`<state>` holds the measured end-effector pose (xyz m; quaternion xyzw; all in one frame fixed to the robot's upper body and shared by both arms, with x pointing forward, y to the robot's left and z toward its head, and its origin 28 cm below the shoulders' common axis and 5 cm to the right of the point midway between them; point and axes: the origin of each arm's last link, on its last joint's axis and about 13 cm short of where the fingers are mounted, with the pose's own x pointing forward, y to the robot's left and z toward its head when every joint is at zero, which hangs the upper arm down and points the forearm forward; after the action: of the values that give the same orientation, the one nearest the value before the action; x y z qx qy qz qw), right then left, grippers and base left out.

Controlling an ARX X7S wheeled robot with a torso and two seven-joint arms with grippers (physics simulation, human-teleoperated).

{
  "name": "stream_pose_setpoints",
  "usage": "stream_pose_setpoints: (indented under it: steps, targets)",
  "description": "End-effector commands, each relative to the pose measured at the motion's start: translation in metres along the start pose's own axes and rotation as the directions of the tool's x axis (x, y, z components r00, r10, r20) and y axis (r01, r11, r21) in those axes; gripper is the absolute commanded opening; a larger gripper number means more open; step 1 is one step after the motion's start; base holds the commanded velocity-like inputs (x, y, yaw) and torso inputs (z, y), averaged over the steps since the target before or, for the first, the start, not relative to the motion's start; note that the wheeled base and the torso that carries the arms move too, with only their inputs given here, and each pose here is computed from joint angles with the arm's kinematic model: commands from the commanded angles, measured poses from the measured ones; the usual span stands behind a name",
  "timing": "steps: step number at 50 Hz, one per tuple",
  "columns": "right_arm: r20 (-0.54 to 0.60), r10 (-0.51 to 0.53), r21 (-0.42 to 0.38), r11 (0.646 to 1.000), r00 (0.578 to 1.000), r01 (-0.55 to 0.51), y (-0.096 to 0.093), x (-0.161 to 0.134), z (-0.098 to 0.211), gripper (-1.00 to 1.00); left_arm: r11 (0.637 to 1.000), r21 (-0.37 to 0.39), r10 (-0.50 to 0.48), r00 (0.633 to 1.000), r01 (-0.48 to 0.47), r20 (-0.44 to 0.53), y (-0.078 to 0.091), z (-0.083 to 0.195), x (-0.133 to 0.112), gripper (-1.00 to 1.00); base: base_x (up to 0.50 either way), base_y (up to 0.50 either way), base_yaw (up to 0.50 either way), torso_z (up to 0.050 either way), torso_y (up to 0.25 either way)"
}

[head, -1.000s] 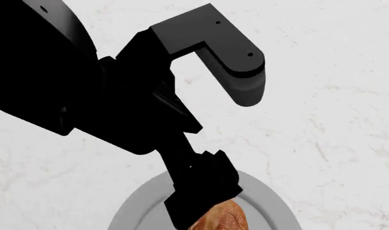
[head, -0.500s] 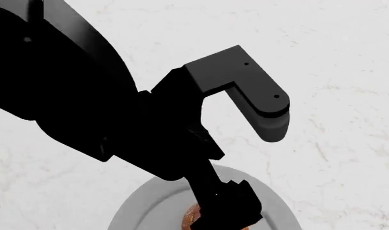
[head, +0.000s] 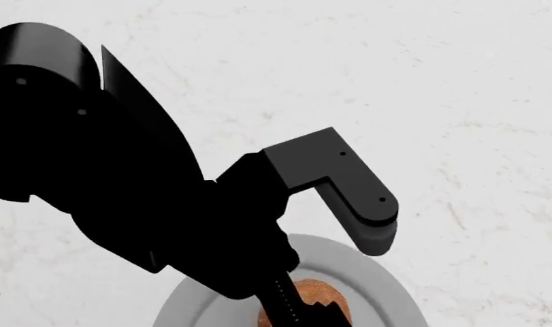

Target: Place all breads on the cutting board.

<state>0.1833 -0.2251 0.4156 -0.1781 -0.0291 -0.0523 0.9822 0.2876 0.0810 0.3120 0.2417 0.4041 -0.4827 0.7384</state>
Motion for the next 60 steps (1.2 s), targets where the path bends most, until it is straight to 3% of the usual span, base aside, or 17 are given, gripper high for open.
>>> stream_pose_setpoints:
  steps: [1,24,25,37,42,48,60]
  targets:
    - [-0.001,-0.004,0.002,1.000,1.000,0.004,-0.001,0.000,-0.001,1.00,1.000,-0.008,0.009,0.999,-0.009,-0.042,0.000,-0.006,0.007,1.00,0.00,0.00,0.00,0.000,0.000]
    - [-0.020,-0.005,0.002,1.000,1.000,0.005,0.001,0.004,-0.011,1.00,1.000,-0.009,0.018,0.998,-0.019,-0.067,0.001,-0.009,0.023,1.00,0.00,0.01,0.00,0.000,0.000]
    - [-0.020,-0.004,0.002,1.000,1.000,0.004,0.002,0.004,-0.011,1.00,1.000,-0.007,0.019,0.998,-0.019,-0.066,0.001,-0.009,0.022,-1.00,0.00,0.00,0.00,0.000,0.000]
    - [-0.019,-0.006,0.000,1.000,1.000,0.006,0.001,0.003,-0.009,1.00,0.999,0.010,0.044,0.998,-0.044,-0.039,0.000,-0.001,0.006,-1.00,0.00,0.01,0.00,0.000,-0.001]
    - [-0.015,-0.011,0.004,1.000,1.000,0.011,-0.002,0.002,-0.009,1.00,0.995,0.069,0.074,0.997,-0.075,0.010,-0.010,0.011,-0.038,-1.00,0.00,0.01,0.00,0.000,0.000]
    - [-0.003,-0.003,0.010,1.000,1.000,0.003,-0.001,0.004,-0.007,1.00,0.987,0.081,0.135,0.989,-0.140,0.066,-0.014,0.018,-0.091,-1.00,0.00,0.01,0.00,0.000,0.000]
    - [0.007,0.008,0.032,0.999,1.000,-0.008,0.000,0.009,-0.012,1.00,0.956,-0.021,0.292,0.946,-0.292,0.140,0.001,0.001,-0.164,-1.00,0.00,0.01,0.00,0.000,0.000]
